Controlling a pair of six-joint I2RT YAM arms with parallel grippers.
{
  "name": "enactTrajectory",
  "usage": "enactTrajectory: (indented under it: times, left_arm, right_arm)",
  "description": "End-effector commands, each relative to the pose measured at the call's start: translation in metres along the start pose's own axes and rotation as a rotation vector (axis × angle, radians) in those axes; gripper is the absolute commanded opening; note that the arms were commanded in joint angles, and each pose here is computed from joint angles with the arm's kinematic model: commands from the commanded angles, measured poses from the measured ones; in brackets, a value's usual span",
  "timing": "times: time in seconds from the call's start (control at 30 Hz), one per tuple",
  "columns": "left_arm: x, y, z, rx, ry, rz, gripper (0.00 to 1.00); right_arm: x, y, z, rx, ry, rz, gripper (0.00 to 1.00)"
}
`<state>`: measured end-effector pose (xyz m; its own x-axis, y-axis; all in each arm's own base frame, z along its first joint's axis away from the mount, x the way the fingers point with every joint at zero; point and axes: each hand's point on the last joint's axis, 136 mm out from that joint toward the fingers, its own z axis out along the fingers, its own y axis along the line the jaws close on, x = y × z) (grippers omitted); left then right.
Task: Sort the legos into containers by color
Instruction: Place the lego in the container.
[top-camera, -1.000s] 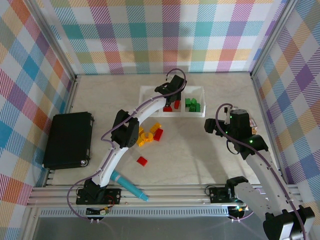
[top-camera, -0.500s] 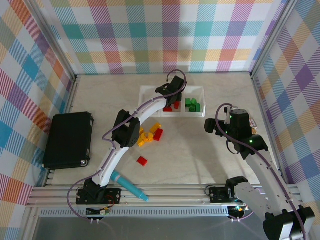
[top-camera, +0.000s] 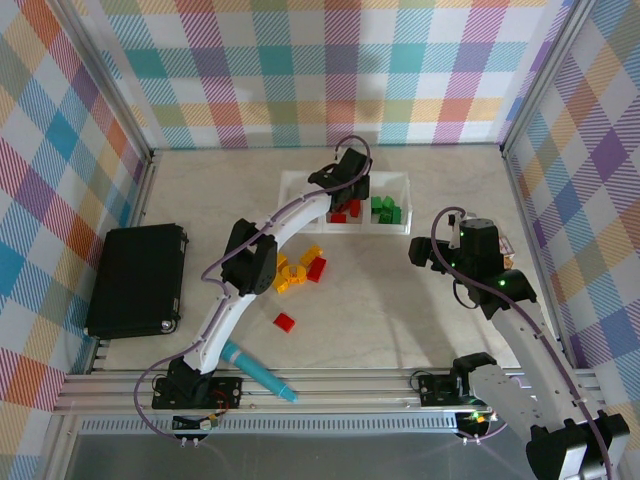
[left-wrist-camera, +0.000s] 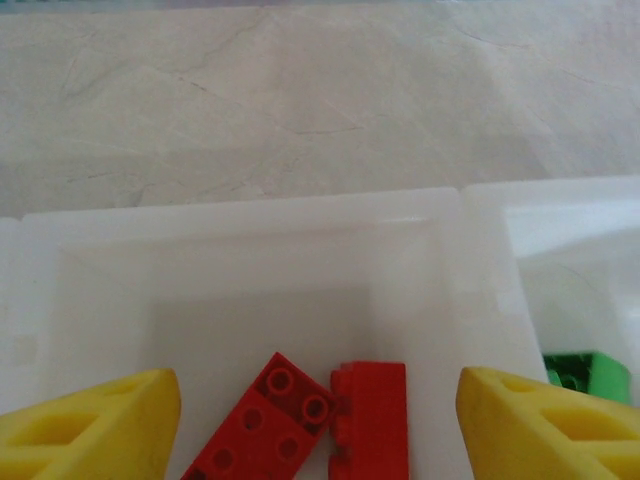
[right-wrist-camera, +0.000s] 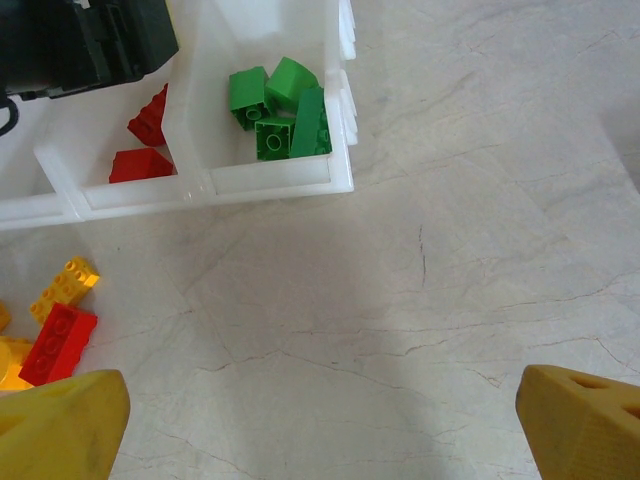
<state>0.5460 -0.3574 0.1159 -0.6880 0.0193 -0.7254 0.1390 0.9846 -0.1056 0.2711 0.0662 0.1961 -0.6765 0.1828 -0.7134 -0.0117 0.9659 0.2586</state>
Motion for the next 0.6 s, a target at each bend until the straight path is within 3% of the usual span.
enactTrajectory:
  times: [0.0,0.23,0.3,0.57]
  left_arm:
    - [-0.035,-0.004,-0.060,0.080,-0.033,0.058,0.76]
    - [0.005,0.028,-0.124,0.084,0.029,0.089,0.86]
    - [0.030,0.040,-0.138,0.072,0.066,0.086,1.00]
    - [0.127,0.052,-0.170,0.006,0.234,0.124,1.00]
  right_arm:
    - [-0.002,0.000,-0.003,-0.006,-0.010,0.003,0.99]
    - [-0.003,-0.001,-0.005,0.004,-0.023,0.006,0.99]
    - [-0.003,-0.002,-0.004,0.008,-0.020,0.008,0.99]
    - [-0.001,-0.002,0.000,0.004,-0.010,0.006,0.99]
